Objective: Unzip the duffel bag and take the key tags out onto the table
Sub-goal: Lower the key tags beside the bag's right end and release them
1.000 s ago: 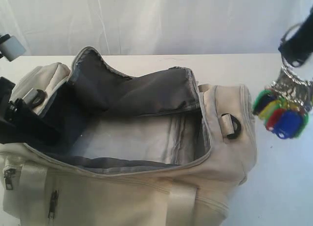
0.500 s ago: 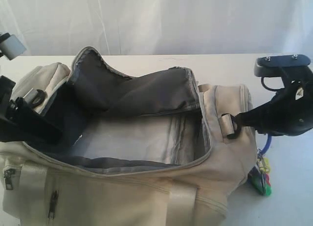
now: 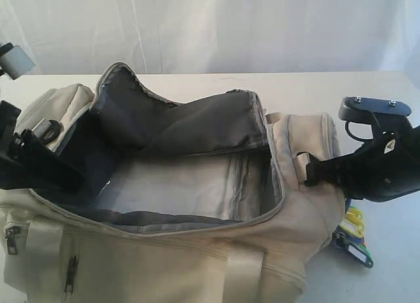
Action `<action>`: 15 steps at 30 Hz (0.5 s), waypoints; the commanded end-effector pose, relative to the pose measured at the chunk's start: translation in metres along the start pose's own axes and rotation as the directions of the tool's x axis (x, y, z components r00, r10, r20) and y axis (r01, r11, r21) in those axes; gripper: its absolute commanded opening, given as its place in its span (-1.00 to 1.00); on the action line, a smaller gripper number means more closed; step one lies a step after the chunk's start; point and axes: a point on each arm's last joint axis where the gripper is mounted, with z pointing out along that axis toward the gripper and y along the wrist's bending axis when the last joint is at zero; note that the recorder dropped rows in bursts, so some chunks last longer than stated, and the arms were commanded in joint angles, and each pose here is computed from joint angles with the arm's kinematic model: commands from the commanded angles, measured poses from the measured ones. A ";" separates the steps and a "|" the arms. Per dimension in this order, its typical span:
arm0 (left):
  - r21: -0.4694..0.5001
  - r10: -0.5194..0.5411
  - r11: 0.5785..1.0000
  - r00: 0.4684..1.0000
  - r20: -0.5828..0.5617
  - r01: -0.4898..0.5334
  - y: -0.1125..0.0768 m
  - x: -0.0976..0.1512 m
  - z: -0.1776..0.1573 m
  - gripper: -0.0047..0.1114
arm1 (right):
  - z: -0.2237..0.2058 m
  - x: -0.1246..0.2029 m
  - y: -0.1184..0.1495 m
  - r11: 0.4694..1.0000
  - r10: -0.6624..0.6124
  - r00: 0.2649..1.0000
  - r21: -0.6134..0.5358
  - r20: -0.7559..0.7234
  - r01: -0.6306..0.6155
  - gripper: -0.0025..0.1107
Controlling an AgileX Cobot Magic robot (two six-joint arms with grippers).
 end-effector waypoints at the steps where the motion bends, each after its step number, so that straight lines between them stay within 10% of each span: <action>1: 0.021 0.009 1.000 1.000 0.011 -0.009 -0.003 0.001 -0.001 -0.92 | -0.002 0.004 -0.002 1.000 0.001 0.999 0.000 -0.033 -0.001 -0.23; 4: 0.023 0.012 1.000 1.000 0.010 -0.012 -0.004 0.001 -0.001 -0.92 | -0.010 0.004 -0.001 1.000 -0.002 1.000 -0.006 -0.019 0.001 0.03; 15: -0.012 0.066 0.998 0.996 0.057 -0.065 -0.023 0.003 -0.017 -0.92 | -0.087 0.007 0.002 0.994 -0.105 0.993 0.007 0.052 0.105 0.02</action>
